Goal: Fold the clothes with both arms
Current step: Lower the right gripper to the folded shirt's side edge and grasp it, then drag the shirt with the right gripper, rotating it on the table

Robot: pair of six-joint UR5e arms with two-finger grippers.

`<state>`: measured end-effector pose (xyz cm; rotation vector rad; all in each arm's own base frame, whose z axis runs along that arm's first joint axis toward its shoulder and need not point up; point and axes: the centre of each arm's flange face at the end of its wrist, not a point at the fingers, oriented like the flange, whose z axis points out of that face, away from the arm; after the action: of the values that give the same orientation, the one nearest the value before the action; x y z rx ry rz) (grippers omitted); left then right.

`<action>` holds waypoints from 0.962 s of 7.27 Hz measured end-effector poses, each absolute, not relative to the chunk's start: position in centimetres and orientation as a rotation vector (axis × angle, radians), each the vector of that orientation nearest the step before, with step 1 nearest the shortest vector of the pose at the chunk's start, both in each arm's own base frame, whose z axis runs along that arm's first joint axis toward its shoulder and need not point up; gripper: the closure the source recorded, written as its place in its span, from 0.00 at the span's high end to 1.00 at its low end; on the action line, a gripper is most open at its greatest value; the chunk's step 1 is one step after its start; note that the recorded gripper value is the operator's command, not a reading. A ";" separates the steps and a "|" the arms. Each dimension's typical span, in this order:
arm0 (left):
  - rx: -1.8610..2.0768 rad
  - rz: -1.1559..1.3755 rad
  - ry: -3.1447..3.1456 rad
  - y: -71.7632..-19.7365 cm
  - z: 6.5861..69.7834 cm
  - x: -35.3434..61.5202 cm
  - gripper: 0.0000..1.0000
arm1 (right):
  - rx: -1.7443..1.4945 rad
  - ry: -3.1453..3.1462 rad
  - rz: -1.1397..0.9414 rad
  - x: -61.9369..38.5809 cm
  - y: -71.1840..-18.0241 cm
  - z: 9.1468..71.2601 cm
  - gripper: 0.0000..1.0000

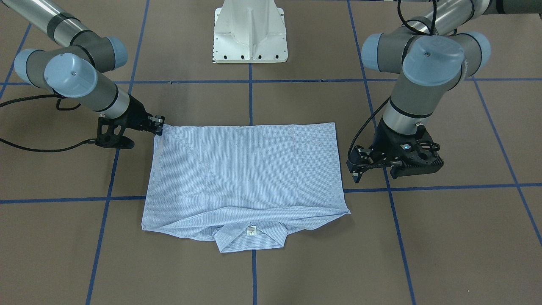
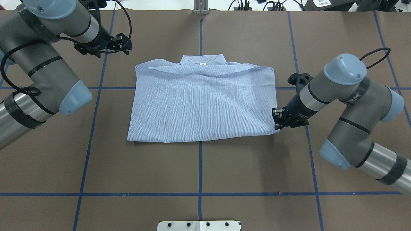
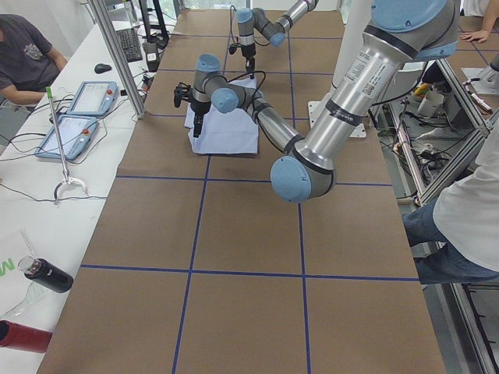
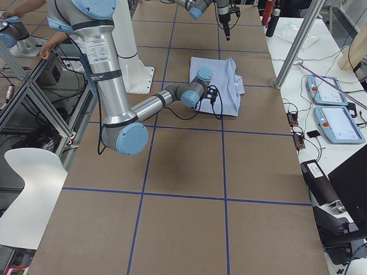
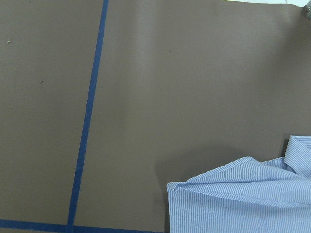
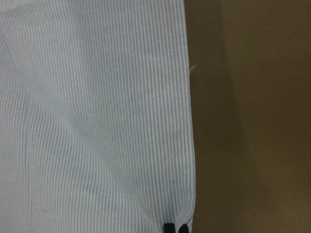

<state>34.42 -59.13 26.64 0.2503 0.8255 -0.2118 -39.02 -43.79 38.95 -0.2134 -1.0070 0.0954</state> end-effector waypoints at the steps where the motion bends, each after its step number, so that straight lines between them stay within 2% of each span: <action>1: 0.246 -0.215 0.822 -58.7 26.1 34.1 0.99 | -0.228 -1.015 0.080 -37.1 -41.4 39.3 0.00; 7: 0.247 -0.214 0.822 -57.9 25.1 33.6 0.99 | -0.452 -0.919 -0.065 -33.7 -22.8 40.9 0.00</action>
<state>33.57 -57.93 25.05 0.2469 0.8218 -0.2144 -33.66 -22.79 40.94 -0.4520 -0.9189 -0.0653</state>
